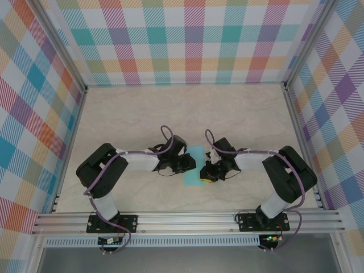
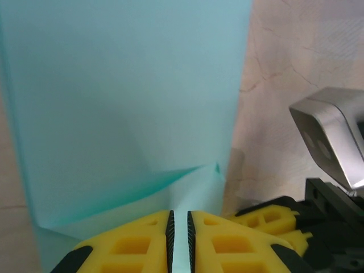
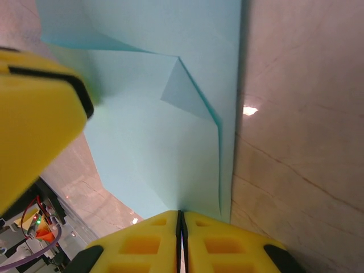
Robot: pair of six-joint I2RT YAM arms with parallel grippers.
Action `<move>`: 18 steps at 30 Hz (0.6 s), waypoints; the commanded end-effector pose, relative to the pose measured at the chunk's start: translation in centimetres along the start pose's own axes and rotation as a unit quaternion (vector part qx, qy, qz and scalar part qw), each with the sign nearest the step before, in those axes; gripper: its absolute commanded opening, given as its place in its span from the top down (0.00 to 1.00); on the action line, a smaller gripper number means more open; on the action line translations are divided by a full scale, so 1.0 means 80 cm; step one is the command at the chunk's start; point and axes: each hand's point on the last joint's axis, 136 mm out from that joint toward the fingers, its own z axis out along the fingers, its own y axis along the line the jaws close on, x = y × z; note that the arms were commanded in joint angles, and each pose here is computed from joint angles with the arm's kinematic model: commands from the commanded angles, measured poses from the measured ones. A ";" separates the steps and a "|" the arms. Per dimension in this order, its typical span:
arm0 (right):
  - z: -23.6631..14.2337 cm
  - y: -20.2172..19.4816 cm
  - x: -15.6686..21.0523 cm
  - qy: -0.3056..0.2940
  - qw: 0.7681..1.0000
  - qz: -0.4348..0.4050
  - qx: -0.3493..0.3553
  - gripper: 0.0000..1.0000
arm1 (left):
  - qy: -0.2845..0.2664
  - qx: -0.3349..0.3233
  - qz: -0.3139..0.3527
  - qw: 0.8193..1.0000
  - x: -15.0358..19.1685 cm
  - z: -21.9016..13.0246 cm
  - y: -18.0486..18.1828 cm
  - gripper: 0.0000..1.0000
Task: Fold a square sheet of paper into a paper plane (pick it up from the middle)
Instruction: Fold the triangle a second time at the center of the table.
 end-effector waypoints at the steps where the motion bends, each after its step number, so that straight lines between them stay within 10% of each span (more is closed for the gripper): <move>1: 0.014 -0.043 0.019 0.016 0.998 0.033 0.058 0.89 | 0.010 0.021 0.011 1.000 0.018 -0.002 -0.020 0.83; 18: 0.015 -0.071 0.034 0.021 0.994 0.047 0.093 0.91 | 0.008 -0.069 -0.004 0.998 0.032 0.029 0.057 0.84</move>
